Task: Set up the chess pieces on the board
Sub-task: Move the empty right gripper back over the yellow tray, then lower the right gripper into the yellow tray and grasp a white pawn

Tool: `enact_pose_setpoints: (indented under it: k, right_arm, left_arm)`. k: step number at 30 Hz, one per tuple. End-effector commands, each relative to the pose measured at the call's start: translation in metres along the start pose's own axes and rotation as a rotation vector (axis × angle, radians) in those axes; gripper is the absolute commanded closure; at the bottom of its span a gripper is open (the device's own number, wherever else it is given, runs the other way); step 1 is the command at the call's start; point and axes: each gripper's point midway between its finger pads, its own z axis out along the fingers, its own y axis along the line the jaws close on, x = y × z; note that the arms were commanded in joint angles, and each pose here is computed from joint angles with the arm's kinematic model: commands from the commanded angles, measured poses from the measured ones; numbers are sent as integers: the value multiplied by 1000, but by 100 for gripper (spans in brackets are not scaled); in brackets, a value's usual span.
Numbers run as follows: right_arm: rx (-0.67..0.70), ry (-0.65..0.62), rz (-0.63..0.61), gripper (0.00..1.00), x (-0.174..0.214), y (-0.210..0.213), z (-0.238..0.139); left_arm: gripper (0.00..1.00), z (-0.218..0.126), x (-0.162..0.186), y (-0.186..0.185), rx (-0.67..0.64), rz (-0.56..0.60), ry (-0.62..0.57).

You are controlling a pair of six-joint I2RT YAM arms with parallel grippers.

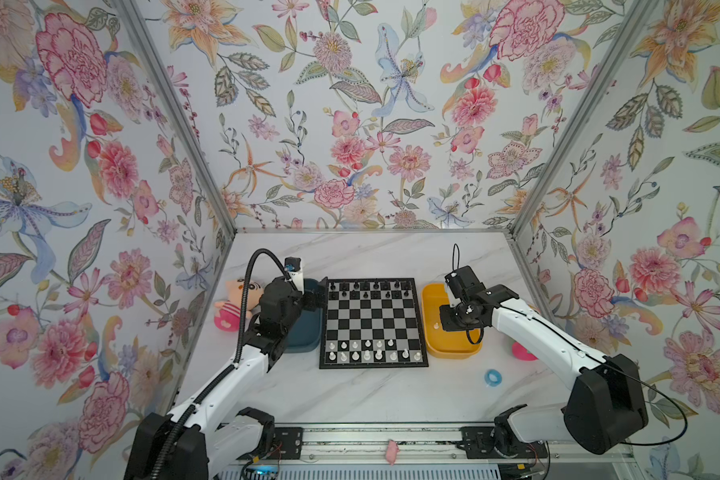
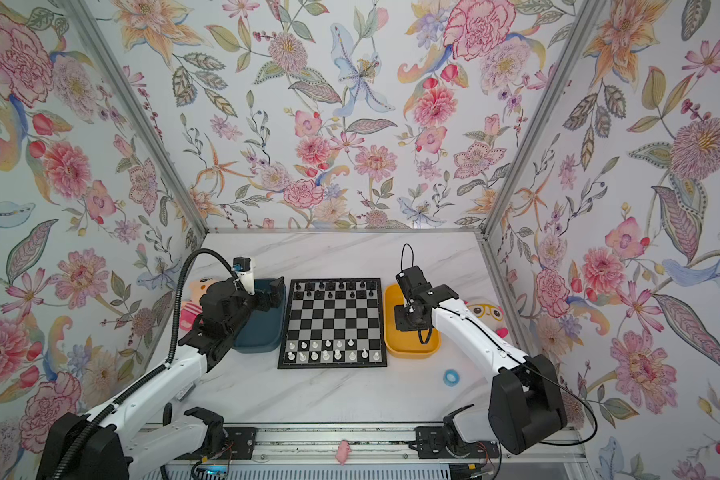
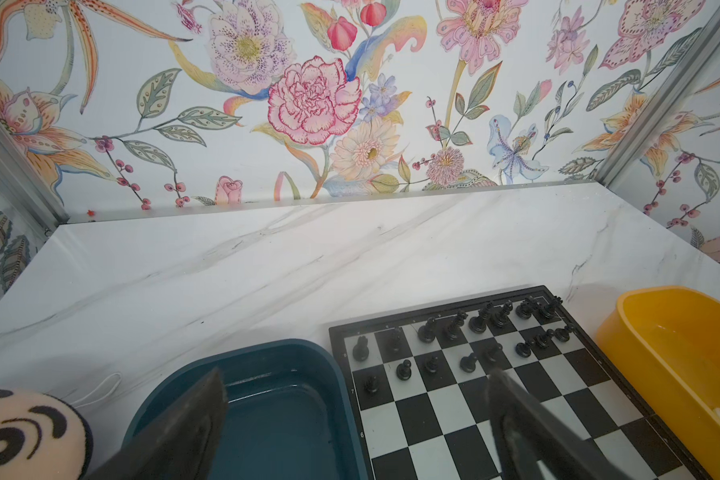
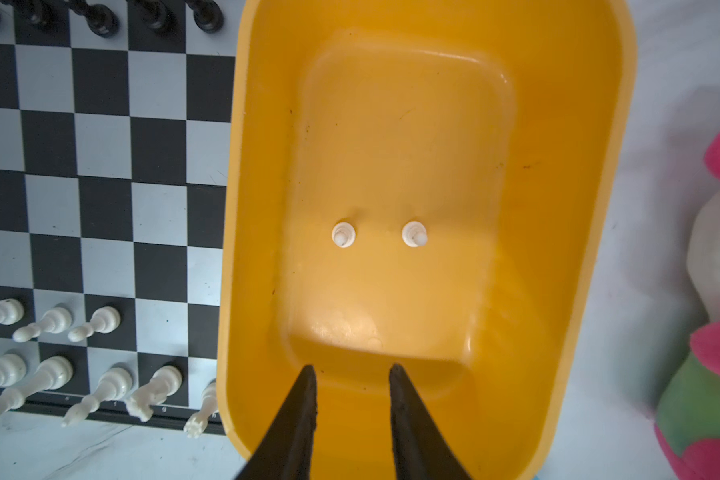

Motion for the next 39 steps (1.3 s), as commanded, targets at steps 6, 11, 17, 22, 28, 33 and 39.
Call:
enact_pose_setpoints:
  k: [6, 11, 17, 22, 28, 33, 39]
  right_arm:
    - [-10, -11, 36, 68, -2, -14, 12]
    - [9, -25, 92, 68, -1, -28, 19]
    - [7, -46, 132, 67, -3, -35, 26]
    - [8, -83, 155, 65, -9, -43, 29]
    - [-22, -172, 166, 62, -19, -43, 35]
    - [-42, -255, 175, 60, -28, -42, 35]
    - [-5, -281, 182, 57, -24, -50, 32]
  left_arm:
    - [3, 7, -1, 9, -49, -4, 21]
    - [2, 1, 6, 20, -106, 29, 37]
    - [2, 1, 7, 19, -101, 28, 28]
    - [3, 3, 7, 17, -88, 6, 16]
    - [2, -7, -2, 16, -77, 10, -79]
    - [2, -14, -13, 20, -101, 41, -117]
    - [1, -24, -19, 23, -118, 34, -162]
